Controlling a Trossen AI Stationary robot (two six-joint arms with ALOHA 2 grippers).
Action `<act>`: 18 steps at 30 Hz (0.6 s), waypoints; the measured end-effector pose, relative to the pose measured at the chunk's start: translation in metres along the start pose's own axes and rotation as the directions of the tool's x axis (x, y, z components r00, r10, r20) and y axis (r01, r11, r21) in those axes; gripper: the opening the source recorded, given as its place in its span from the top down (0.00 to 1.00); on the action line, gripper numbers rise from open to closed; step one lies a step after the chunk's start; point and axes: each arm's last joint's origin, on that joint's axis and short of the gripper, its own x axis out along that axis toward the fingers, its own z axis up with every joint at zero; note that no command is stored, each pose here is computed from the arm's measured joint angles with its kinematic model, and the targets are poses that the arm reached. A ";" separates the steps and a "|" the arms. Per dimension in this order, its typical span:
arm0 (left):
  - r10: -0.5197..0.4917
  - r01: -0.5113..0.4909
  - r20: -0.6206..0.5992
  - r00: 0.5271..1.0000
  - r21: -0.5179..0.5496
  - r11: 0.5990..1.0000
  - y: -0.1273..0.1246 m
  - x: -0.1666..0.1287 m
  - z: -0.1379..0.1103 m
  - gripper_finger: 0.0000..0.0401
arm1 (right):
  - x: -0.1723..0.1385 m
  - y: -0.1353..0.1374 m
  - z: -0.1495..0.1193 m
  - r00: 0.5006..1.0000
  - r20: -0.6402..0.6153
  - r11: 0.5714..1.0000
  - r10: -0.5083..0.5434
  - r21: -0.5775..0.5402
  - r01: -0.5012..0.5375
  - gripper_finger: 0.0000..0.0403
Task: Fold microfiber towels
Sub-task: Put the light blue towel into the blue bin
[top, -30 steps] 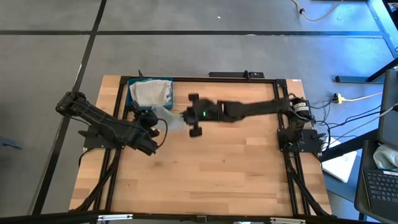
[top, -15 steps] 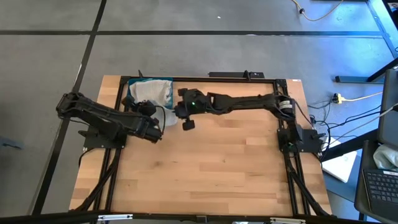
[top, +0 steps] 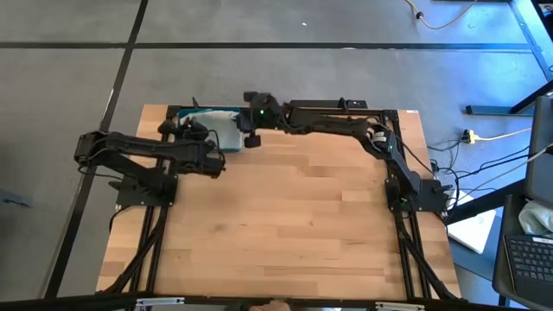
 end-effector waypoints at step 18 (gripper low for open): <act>0.007 -0.006 -0.165 0.986 0.003 1.000 0.008 0.014 -0.002 1.00 | 0.001 -0.010 -0.013 0.985 0.081 0.988 0.155 0.007 -0.156 0.97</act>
